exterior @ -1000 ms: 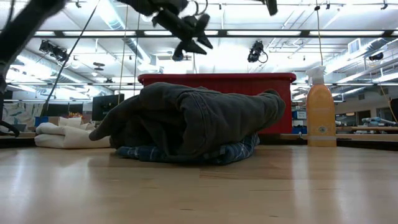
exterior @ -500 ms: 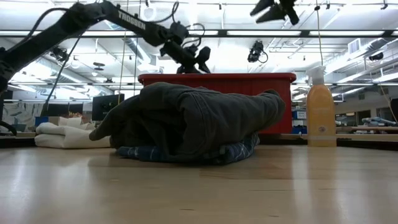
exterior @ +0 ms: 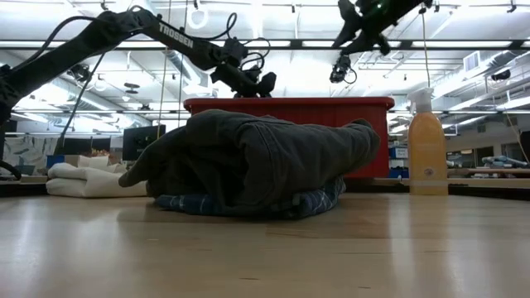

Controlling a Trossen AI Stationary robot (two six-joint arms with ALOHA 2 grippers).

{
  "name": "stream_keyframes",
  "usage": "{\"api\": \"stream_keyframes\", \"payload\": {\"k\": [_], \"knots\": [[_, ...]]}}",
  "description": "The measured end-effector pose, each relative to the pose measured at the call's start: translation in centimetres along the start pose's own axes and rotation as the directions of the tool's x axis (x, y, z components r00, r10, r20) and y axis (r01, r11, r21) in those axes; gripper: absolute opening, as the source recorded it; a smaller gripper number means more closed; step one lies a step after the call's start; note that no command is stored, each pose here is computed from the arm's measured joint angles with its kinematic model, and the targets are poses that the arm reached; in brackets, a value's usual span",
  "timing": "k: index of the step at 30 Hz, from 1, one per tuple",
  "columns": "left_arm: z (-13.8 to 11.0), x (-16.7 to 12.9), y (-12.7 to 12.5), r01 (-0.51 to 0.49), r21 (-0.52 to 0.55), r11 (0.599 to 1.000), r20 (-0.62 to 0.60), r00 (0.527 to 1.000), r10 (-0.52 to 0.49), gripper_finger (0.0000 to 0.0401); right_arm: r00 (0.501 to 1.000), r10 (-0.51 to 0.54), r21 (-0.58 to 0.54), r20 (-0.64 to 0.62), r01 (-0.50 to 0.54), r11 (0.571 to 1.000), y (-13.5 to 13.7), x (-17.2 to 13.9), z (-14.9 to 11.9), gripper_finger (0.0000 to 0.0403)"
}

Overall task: Fold Laundry from Bin
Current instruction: Remove the light gray t-shirt from the red organizer bin

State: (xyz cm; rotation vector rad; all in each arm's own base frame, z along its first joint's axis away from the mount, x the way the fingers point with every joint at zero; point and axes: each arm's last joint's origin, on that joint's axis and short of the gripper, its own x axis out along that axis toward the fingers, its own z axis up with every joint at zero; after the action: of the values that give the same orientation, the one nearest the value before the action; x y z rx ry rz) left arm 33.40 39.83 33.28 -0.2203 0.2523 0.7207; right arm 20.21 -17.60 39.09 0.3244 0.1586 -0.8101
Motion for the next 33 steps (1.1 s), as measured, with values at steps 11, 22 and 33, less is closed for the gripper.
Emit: {"api": "stream_keyframes", "payload": {"k": [11, 22, 33], "knots": [[-4.1, 2.6, 1.2, -0.072, -0.101, 0.992, -0.164, 0.985, 0.054, 0.0139, 0.988, 0.072, 0.103, 0.136, -0.086, 0.991, -2.8, 4.8, 1.0, 0.0165], [-6.9, 2.4, -0.3, -0.019, -0.011, 1.0, -0.41, 0.912, 0.013, 0.0139, 0.995, -0.052, -0.009, -0.083, 0.051, 0.999, -6.4, 12.6, 2.9, 0.0165], [-7.1, 2.3, -0.7, -0.028, 0.089, 0.996, -0.438, 0.897, 0.064, 0.0139, 0.885, -0.299, -0.345, -0.356, 0.172, 0.923, -9.3, 19.8, -1.1, 0.0165]]}}
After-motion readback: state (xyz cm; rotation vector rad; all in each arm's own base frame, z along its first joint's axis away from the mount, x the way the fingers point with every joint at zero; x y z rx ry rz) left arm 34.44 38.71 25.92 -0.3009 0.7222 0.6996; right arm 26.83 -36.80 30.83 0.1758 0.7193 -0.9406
